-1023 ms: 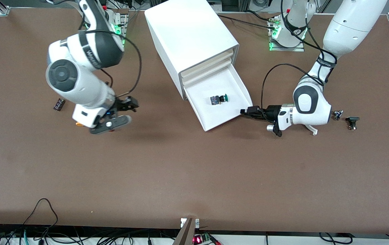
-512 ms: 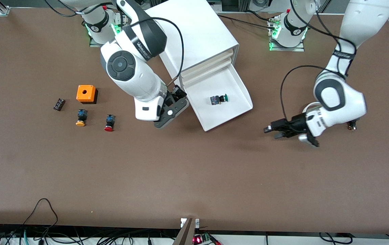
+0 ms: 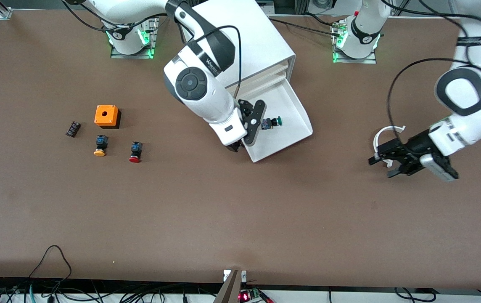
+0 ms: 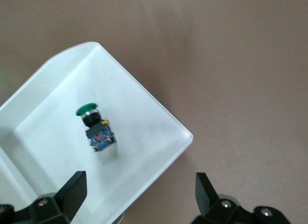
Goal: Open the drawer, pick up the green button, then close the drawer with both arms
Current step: 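Lower the right gripper into the drawer while the left gripper withdraws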
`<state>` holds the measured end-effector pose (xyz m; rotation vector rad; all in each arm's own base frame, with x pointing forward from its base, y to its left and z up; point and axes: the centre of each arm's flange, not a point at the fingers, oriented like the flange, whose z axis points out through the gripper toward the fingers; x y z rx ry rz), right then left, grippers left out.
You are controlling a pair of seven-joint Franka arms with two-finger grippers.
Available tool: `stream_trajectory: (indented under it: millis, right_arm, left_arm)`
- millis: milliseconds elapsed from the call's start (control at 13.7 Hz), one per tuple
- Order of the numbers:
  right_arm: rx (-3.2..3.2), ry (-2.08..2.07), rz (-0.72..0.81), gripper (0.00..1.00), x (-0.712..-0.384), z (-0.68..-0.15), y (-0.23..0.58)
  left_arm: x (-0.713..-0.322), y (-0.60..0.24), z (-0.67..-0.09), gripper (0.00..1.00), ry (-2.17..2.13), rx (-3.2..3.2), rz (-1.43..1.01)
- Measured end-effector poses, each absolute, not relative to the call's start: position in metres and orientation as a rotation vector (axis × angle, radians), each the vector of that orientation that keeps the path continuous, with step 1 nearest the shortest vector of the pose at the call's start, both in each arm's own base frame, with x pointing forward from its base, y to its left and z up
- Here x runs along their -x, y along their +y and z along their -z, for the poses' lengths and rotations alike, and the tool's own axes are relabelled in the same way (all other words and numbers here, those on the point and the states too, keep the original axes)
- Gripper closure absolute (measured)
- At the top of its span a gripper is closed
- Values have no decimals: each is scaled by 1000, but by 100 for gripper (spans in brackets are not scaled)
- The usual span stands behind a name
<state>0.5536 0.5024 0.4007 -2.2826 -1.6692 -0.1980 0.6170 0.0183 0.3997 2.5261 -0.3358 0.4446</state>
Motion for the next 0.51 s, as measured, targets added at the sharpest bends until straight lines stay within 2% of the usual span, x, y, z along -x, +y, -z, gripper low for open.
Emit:
stream_trajectory:
  millis: [292,512]
  right_arm:
    - [2173,-1831,180,0,-535,-384,526]
    - [2141,-1897,143,0,-520,-358,548]
  left_arm:
    - [-624,56,-485,0,-634,-2727,-367]
    - [-621,58,-531,0,-556,-2911,-190]
